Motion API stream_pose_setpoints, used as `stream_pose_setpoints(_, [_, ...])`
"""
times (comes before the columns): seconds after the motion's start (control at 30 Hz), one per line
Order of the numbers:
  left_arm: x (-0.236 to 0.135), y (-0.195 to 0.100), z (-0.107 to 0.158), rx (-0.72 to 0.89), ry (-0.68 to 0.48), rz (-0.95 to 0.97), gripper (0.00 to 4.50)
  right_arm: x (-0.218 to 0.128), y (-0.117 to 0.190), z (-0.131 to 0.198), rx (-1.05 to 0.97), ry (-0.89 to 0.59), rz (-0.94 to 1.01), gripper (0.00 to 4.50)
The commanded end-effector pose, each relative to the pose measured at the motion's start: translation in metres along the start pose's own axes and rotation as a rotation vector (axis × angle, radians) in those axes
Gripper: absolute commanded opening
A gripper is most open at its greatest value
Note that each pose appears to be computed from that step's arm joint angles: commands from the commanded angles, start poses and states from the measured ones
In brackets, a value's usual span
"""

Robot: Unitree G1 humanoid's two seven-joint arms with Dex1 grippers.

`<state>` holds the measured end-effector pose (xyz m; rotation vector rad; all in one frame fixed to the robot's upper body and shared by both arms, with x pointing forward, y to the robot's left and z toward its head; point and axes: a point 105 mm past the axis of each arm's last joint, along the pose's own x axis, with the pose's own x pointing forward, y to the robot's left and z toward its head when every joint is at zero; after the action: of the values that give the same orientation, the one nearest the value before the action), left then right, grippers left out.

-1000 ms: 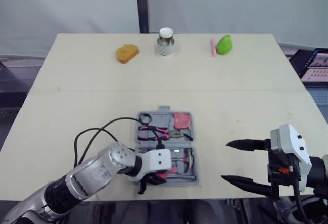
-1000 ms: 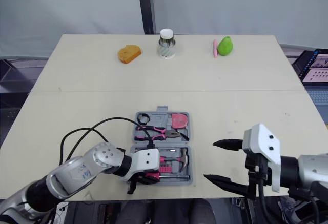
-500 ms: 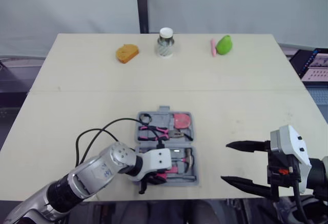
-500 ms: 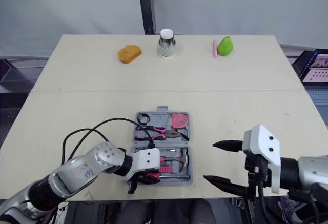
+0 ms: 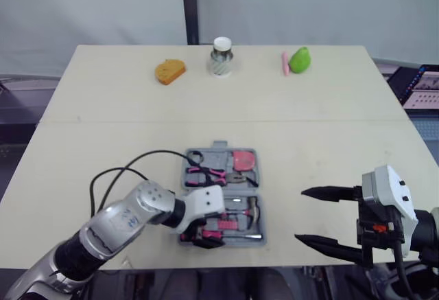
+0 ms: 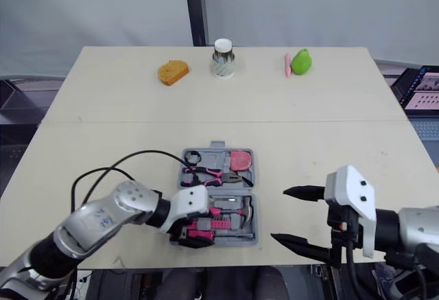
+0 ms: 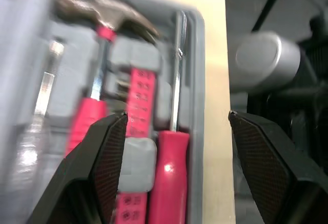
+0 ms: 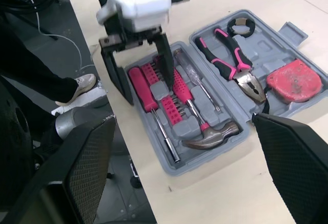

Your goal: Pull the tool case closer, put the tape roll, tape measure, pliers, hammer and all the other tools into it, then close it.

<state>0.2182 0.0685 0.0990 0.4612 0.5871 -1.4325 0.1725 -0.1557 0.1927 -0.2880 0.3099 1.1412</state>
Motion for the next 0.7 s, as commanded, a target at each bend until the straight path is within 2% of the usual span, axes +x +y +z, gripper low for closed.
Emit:
stream_pose_setpoints(0.03, [-0.018, -0.003, 0.007, 0.049, -0.114, -0.024, 3.38, 0.002, -0.003, 0.004, -0.033, -0.012, 0.002, 4.5])
stream_pose_setpoints(0.07, [-0.02, 0.001, 0.002, 0.034, -0.144, -0.016, 3.38, 0.003, -0.005, 0.005, -0.038, -0.017, 0.0, 4.5])
stream_pose_setpoints(0.17, [-0.019, 0.007, -0.009, 0.0, -0.262, 0.009, 2.53, 0.005, -0.008, 0.006, -0.047, -0.023, -0.001, 4.5])
stream_pose_setpoints(0.23, [-0.011, 0.007, -0.022, 0.009, -0.281, 0.018, 1.57, 0.007, -0.01, 0.006, -0.051, -0.027, -0.004, 4.5])
stream_pose_setpoints(0.33, [0.002, 0.0, -0.035, 0.035, -0.25, -0.006, 0.04, 0.008, -0.011, 0.007, -0.057, -0.031, -0.006, 4.5])
stream_pose_setpoints(0.4, [0.006, -0.002, -0.035, 0.024, -0.264, -0.018, 0.04, 0.008, -0.01, 0.007, -0.057, -0.031, -0.006, 4.5])
stream_pose_setpoints(0.7, [0.02, -0.004, -0.058, 0.029, -0.172, -0.009, 0.04, 0.005, -0.007, 0.006, -0.05, -0.024, -0.012, 4.5])
